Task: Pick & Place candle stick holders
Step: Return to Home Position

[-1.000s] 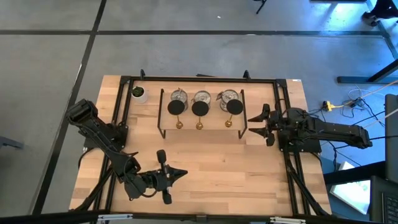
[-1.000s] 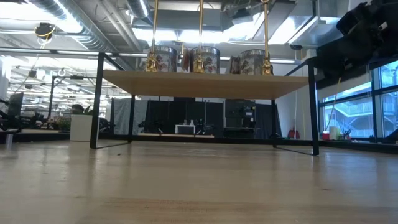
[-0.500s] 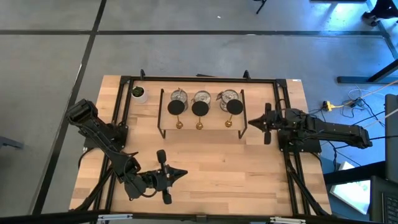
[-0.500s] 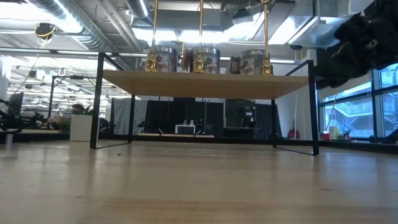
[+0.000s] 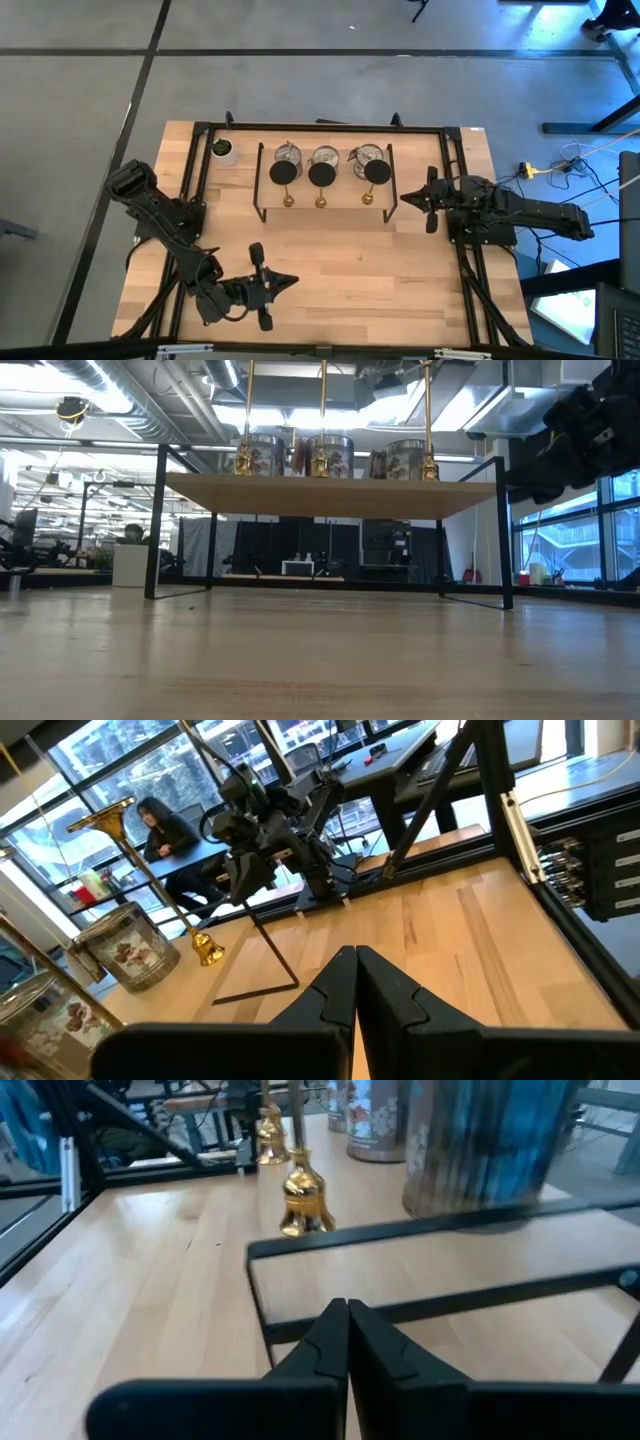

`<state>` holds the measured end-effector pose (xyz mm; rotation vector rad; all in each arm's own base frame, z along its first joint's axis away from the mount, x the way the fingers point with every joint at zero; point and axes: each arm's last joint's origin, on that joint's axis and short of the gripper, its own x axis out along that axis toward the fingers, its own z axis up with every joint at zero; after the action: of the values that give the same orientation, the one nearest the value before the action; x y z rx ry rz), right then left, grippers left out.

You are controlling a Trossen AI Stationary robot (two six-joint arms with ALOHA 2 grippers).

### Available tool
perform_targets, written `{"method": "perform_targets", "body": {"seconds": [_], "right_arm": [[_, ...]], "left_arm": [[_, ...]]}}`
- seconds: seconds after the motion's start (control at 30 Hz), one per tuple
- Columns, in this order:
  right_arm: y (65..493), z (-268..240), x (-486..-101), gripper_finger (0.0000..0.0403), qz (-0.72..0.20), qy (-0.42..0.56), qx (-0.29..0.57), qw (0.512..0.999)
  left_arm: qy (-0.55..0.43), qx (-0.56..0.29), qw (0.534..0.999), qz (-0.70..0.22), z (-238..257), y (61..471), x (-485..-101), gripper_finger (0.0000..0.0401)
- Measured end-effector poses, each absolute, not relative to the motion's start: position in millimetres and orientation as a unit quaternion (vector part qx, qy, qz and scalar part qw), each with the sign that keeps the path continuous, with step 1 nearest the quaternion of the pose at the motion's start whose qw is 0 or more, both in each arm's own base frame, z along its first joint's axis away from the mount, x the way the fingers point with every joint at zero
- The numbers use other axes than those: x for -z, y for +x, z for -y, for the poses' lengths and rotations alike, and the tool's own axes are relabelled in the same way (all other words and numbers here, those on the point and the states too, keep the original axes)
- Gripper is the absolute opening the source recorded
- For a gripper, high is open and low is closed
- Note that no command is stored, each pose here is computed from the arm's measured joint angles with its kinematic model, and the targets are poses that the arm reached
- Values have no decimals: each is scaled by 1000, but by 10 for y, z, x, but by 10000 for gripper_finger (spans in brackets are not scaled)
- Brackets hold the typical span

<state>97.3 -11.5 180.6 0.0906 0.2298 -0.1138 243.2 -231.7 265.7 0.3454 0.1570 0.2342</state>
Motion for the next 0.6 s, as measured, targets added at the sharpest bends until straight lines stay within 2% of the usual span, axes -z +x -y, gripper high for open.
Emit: {"method": "perform_targets", "body": {"seconds": [0.23,0.43,0.6], "right_arm": [[969,119,-1661,3,-66,56,64,994],[988,102,-1664,3,-9,57,30,998],[991,122,-1644,3,-7,58,63,996]], "left_arm": [[169,-113,976,-77,2332,2417,-2657,1],[169,-114,976,-77,2332,2417,-2657,1],[169,-114,976,-77,2332,2417,-2656,1]]}}
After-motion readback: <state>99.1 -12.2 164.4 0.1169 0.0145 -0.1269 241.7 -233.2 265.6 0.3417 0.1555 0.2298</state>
